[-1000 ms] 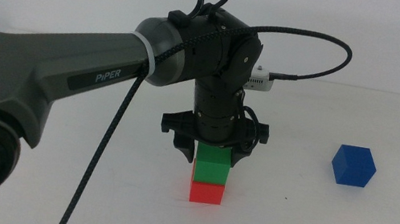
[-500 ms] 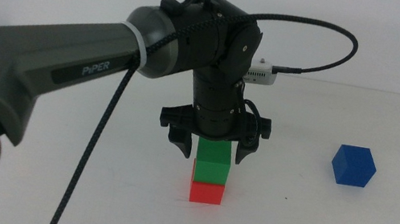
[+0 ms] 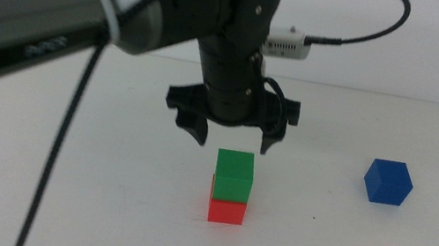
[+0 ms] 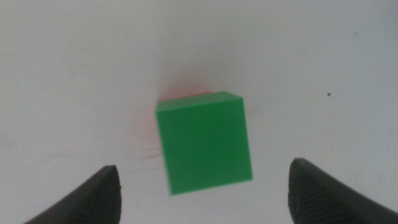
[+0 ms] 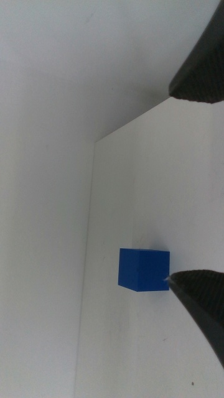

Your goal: Stack red cubes first, then green, then blue cubes in a specific spot.

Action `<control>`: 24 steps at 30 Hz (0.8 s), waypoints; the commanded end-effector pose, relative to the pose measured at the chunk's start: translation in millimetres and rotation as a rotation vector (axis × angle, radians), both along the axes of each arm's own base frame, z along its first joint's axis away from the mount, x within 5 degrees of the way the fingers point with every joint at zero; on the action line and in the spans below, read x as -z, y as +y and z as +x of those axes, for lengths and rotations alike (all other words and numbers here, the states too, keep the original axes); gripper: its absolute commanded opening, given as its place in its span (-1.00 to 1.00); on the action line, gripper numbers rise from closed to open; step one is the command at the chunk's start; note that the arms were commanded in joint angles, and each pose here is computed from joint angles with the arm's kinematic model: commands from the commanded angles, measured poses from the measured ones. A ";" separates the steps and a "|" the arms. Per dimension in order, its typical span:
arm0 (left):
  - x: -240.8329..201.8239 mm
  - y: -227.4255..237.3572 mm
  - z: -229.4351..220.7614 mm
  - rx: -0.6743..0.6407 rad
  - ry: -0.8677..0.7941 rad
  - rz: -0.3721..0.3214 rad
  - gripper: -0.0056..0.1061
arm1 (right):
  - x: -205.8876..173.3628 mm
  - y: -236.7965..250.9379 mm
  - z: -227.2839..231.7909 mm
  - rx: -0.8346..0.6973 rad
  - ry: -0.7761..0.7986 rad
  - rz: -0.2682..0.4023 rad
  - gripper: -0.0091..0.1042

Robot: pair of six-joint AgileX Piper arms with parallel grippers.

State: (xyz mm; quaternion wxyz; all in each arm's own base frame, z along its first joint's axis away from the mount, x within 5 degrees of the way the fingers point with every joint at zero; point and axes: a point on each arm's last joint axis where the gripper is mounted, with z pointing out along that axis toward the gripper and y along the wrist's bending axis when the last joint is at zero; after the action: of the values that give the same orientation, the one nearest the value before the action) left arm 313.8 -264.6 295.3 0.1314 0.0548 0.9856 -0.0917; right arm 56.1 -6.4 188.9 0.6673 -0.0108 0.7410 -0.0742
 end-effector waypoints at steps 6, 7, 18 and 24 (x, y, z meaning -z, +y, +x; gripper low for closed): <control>-83.3 30.3 -28.4 0.120 -0.230 -0.042 0.71 | -14.3 0.9 -2.0 -0.007 -0.115 -0.025 0.82; -89.2 34.4 -30.4 0.134 -0.250 -0.040 0.71 | -14.3 0.9 -2.0 -0.007 -0.115 -0.025 0.82; -150.7 107.5 -61.7 0.597 -0.423 -0.083 0.74 | -14.3 0.9 -2.0 -0.007 -0.115 -0.025 0.82; -166.4 150.0 -81.0 0.676 -0.522 -0.262 0.73 | -14.3 0.9 -2.0 -0.007 -0.115 -0.025 0.82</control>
State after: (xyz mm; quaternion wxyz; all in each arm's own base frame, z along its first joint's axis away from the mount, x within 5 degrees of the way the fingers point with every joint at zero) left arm 254.9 -122.5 444.6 0.3241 0.3586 0.8525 -0.1990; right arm 56.1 -6.4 188.9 0.6673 -0.0108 0.7410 -0.0742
